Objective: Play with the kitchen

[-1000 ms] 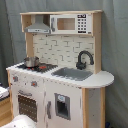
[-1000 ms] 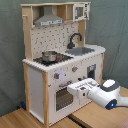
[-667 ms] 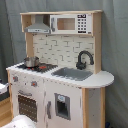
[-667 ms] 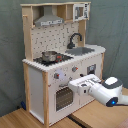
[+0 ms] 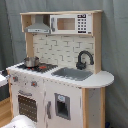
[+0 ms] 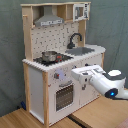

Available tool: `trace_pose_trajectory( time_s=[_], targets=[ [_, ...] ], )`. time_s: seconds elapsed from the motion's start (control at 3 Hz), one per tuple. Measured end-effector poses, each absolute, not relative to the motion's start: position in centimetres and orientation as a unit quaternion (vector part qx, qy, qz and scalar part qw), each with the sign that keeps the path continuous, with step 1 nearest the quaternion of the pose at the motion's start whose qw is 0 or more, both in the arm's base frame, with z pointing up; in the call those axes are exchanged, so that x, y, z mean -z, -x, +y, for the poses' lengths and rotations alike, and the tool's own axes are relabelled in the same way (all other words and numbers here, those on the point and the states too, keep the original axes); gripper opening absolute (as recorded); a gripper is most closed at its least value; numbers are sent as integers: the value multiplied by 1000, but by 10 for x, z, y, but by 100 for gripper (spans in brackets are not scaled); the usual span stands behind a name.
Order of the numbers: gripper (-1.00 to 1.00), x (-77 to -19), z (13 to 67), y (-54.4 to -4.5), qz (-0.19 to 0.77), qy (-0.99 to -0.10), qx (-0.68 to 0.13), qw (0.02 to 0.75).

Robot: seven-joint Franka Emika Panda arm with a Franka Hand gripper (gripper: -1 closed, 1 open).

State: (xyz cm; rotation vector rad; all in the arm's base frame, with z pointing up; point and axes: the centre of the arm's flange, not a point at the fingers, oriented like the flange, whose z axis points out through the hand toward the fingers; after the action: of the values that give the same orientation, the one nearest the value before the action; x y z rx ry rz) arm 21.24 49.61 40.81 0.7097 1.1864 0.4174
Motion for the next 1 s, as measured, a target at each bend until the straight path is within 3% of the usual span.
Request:
trace_pose_trajectory(
  time_s=[1.0],
  targets=[
    [100, -525, 448, -215, 413, -460, -251, 745]
  ],
)
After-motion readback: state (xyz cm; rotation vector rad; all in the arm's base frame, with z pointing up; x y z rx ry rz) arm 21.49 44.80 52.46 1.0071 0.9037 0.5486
